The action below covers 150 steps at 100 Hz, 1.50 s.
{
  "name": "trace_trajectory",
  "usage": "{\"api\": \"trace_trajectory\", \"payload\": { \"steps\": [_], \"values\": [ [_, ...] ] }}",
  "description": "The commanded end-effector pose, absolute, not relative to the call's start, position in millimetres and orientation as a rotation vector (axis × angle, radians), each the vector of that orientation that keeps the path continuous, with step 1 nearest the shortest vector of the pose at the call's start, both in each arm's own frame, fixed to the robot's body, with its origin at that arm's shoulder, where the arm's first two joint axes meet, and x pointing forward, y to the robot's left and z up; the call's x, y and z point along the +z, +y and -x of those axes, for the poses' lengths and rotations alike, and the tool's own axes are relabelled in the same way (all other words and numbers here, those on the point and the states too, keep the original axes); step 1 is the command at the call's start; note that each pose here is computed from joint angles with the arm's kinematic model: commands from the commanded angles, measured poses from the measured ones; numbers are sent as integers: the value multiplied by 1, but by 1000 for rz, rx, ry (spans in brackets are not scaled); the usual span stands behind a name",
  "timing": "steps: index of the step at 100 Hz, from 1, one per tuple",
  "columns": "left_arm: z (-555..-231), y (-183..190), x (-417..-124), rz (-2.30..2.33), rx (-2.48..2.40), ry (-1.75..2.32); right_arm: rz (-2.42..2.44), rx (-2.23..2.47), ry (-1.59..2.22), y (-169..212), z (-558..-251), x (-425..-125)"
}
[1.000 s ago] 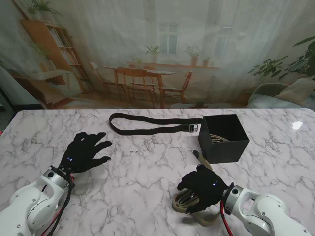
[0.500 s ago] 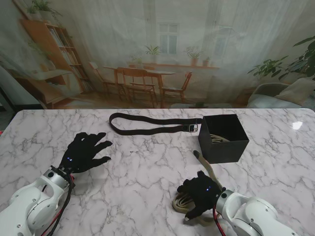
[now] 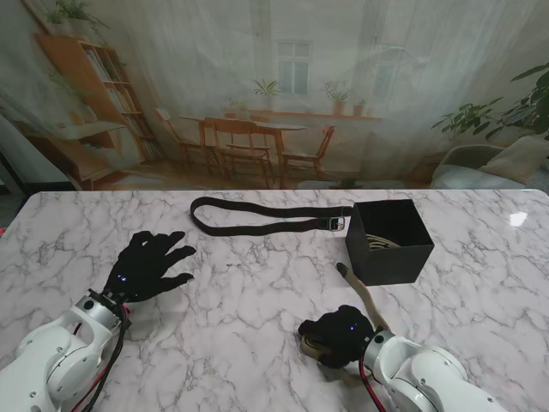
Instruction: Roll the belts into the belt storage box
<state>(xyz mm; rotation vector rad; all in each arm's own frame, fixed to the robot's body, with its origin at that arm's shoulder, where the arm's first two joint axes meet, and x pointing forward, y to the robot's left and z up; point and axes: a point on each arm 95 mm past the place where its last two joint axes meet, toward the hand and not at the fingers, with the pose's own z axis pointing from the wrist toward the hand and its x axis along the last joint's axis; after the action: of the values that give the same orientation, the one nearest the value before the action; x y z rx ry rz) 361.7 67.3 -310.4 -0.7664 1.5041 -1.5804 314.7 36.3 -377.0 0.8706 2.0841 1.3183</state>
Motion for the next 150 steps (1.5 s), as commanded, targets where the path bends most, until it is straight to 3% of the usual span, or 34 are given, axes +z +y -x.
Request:
{"api": "trace_trajectory", "payload": {
  "steps": [1,31,97,150],
  "values": [
    [-362,66,-312,773,-1573,1519,-908,1333,2053,38,-319,-379],
    [-361,68,-312,768,-1567,1516,-1060,1315,1916,53,-329,-385],
    [-362,68,-313,770,-1558,1530,-1074,1138,1847,42,-325,-389],
    [-362,69,-313,769,-1563,1521,-866,1293,1699,19,-326,-348]
  ]
}}
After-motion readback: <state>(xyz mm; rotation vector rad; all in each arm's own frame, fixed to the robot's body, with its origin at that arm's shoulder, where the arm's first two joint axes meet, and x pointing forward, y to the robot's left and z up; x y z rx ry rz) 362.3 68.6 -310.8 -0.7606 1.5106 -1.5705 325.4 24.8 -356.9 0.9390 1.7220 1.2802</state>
